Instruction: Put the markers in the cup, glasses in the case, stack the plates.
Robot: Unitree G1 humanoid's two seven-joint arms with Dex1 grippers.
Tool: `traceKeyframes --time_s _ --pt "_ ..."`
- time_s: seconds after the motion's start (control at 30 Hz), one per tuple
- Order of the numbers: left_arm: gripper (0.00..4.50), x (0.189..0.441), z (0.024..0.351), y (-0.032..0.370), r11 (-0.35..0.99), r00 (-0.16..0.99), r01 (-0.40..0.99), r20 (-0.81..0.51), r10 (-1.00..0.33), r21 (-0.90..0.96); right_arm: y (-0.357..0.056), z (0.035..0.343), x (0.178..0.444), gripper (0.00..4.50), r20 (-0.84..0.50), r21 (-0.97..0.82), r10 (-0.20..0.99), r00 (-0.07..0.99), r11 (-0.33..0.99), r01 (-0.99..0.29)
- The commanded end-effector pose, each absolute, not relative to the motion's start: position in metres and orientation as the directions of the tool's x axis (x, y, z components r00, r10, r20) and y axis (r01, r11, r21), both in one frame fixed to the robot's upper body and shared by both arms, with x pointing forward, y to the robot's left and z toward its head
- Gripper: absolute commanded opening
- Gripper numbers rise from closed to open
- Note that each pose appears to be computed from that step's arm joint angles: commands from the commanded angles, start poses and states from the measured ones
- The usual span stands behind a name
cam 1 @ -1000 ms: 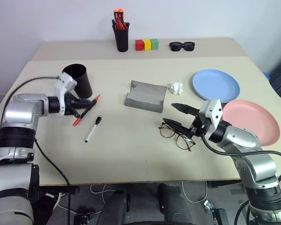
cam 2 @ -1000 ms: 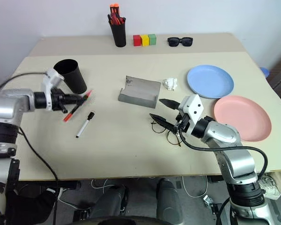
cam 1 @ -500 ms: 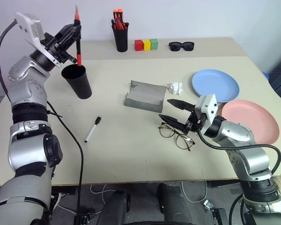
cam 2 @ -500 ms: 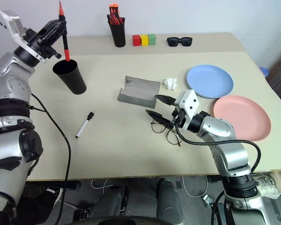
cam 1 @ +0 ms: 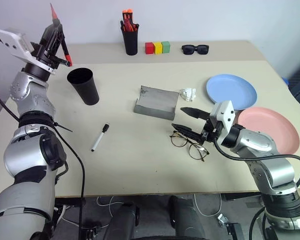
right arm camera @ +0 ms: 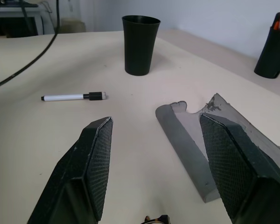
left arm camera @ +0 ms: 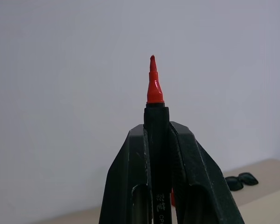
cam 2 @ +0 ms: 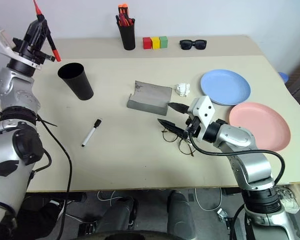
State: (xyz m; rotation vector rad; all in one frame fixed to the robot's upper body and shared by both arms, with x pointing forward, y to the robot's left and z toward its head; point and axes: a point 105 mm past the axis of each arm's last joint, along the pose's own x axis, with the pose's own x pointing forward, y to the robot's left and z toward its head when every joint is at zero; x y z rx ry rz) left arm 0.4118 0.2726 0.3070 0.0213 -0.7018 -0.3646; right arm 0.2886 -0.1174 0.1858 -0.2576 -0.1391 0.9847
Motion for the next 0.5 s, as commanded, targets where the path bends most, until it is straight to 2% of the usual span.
traceKeyframes --time_s 0.03,0.33,0.5 --pt "0.03 0.405 0.304 0.284 0.950 0.693 0.284 0.656 -0.299 0.133 -0.122 0.202 0.281 3.00 0.023 -0.317 0.838 0.545 0.523 -0.791" --pt "0.03 0.413 0.281 0.277 0.957 0.733 0.276 0.625 -0.269 0.089 -0.126 0.204 0.276 3.00 -0.011 -0.311 0.838 0.545 0.515 -0.799" --pt "0.03 0.416 0.280 0.271 0.955 0.734 0.282 0.619 -0.279 0.097 -0.126 0.203 0.273 3.00 -0.015 -0.305 0.836 0.549 0.519 -0.798"
